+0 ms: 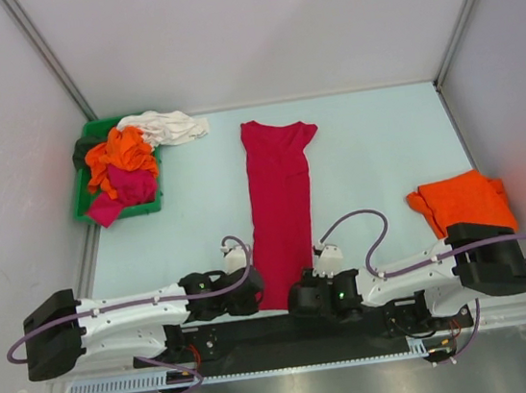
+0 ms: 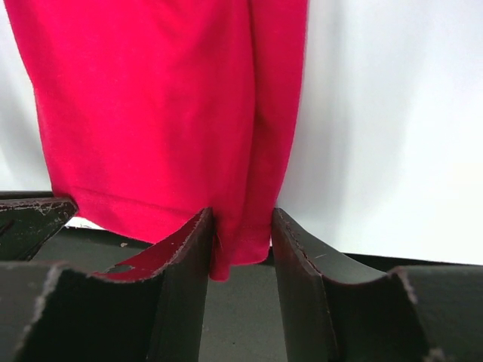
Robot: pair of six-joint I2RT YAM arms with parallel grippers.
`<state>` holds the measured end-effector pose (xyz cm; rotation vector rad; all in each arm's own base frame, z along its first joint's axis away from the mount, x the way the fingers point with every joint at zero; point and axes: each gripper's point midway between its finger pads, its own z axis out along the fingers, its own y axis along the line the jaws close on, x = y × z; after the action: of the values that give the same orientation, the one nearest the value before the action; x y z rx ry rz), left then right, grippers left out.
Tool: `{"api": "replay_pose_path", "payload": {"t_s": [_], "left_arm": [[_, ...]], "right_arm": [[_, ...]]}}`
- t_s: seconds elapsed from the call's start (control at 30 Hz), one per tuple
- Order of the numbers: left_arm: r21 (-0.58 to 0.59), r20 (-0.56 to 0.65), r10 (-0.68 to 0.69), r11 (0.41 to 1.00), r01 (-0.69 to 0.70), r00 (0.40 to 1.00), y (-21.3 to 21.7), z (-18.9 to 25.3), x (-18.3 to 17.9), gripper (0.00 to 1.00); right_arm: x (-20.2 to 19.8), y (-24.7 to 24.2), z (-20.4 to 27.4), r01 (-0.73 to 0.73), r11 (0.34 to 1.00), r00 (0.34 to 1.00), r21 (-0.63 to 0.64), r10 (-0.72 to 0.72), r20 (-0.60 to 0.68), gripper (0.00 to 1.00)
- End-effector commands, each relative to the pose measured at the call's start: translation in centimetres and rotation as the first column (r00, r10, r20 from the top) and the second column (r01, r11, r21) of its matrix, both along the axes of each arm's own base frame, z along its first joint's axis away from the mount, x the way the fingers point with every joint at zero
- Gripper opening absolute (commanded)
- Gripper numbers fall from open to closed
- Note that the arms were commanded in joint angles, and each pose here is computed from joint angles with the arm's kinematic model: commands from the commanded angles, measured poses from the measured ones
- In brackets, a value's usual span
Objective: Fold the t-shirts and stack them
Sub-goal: Grab the bottom of the folded rectangular tshirt with both arms
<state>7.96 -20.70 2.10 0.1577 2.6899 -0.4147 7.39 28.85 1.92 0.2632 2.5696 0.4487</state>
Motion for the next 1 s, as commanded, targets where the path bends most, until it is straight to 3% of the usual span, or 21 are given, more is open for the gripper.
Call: {"api": "replay_pose_path", "payload": {"t_s": [0.0, 0.2, 0.33, 0.4, 0.53, 0.8, 0.97], "left_arm": [[-0.018, -0.023, 0.001, 1.0, -0.001, 1.0, -0.3, -0.4, -0.5, 0.11], [0.001, -0.042, -0.001, 1.0, 0.001, 0.999, -0.3, -0.9, -0.8, 0.0], [-0.001, -0.047, -0.003, 1.0, 0.003, 0.999, -0.3, -1.0, -0.9, 0.0], [-0.003, -0.048, -0.001, 1.0, 0.001, 0.999, -0.3, -1.0, -0.9, 0.0], [-0.008, -0.045, 0.001, 1.0, -0.001, 0.999, -0.4, -1.0, -0.9, 0.0], [-0.003, -0.046, 0.008, 1.0, -0.008, 0.999, -0.5, -1.1, -0.8, 0.0], [0.003, -0.044, 0.007, 1.0, -0.007, 0.999, -0.6, -1.1, -0.7, 0.0]], "right_arm": [[-2.1, -6.3, -3.6, -0.003, 0.971, 0.996, -0.241, -0.017, -0.083, 0.43], [-2.0, -6.6, -3.6, 0.011, 0.967, 0.997, -0.256, -0.031, -0.077, 0.43], [-2.0, -6.8, -3.7, 0.009, 0.963, 0.996, -0.27, -0.031, -0.078, 0.42], [-2.1, -7.0, -3.7, 0.011, 0.961, 0.996, -0.276, -0.034, -0.08, 0.38], [-2.1, -7.3, -3.5, 0.016, 0.957, 0.996, -0.291, -0.041, -0.078, 0.12], [-2.2, -7.7, -3.4, 0.015, 0.947, 0.996, -0.32, -0.041, -0.073, 0.0], [-2.2, -7.8, -3.5, 0.013, 0.946, 0.996, -0.323, -0.04, -0.075, 0.0]]}}
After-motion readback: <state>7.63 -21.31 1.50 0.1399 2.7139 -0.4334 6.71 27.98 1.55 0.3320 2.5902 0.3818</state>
